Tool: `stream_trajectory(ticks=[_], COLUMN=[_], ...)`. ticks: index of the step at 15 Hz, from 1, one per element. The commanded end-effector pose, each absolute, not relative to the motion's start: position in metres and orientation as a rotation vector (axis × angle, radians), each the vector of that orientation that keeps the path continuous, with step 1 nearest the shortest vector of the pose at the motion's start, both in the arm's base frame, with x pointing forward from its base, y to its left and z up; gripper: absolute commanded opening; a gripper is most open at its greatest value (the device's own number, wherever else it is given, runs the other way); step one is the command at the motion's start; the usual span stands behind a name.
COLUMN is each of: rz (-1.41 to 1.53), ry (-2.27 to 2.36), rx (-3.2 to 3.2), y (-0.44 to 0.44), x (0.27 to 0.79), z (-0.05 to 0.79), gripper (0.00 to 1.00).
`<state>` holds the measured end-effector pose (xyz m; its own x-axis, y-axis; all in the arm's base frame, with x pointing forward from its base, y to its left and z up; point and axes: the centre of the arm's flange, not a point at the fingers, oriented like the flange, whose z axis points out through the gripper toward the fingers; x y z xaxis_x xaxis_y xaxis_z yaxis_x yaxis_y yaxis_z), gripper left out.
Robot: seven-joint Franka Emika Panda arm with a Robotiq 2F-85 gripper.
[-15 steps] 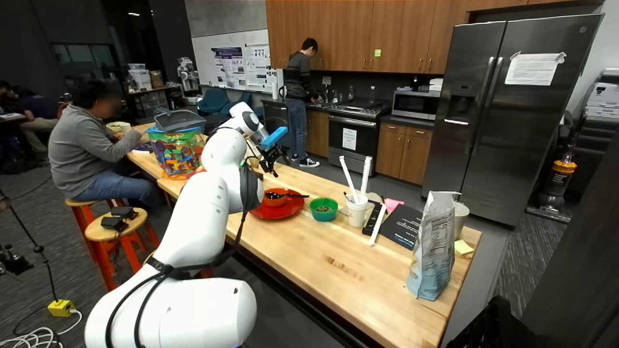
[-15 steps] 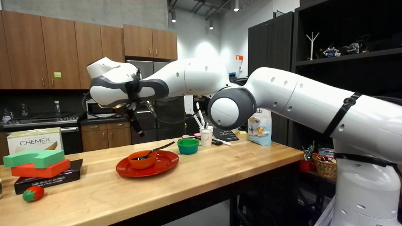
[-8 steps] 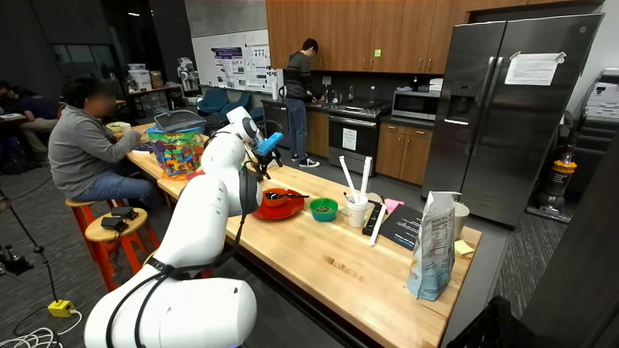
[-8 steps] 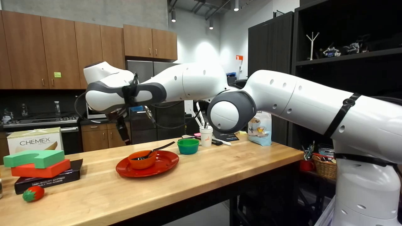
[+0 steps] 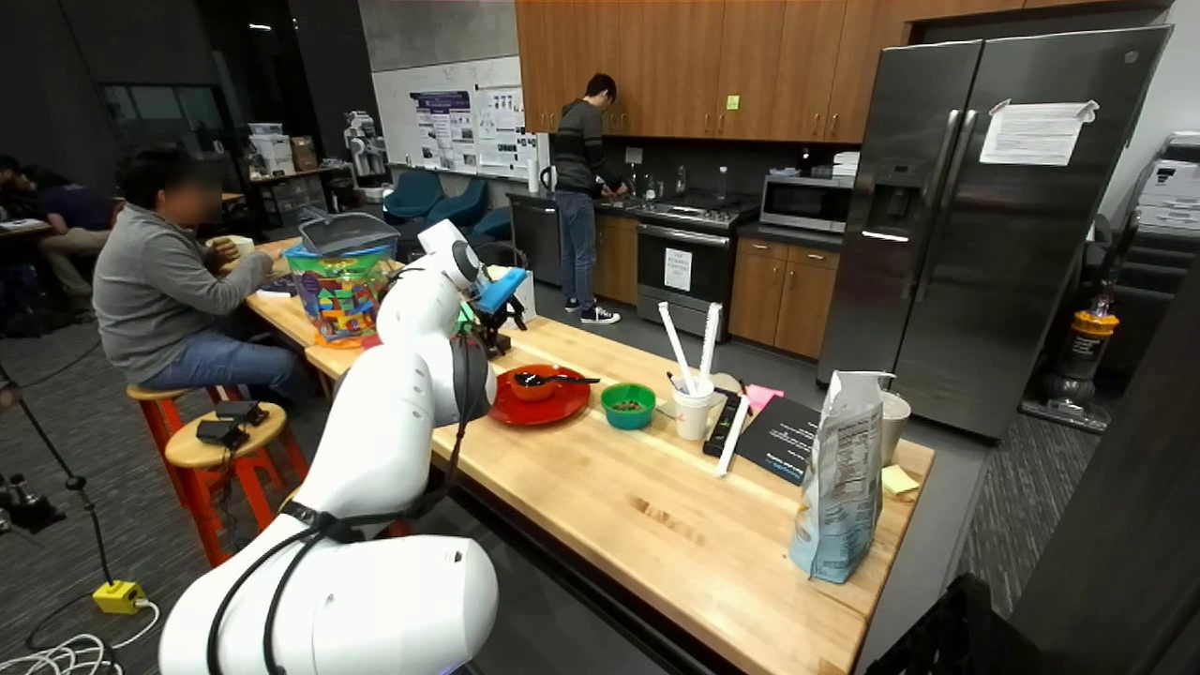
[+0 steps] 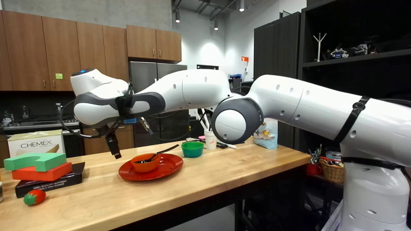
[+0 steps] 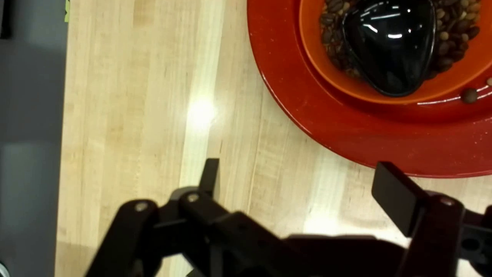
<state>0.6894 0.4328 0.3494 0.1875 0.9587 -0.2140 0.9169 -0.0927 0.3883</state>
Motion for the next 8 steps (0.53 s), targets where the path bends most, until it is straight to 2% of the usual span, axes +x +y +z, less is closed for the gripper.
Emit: stream_trajectory(ticks=[1, 8], rz=[0.130, 0.131], ry=[1.761, 1.763], rx=[2.033, 2.030], y=[0.4357, 0.4371], x=[0.6878, 0.6873], z=[0.3476, 0.3460], gripper=[1.00, 1.00])
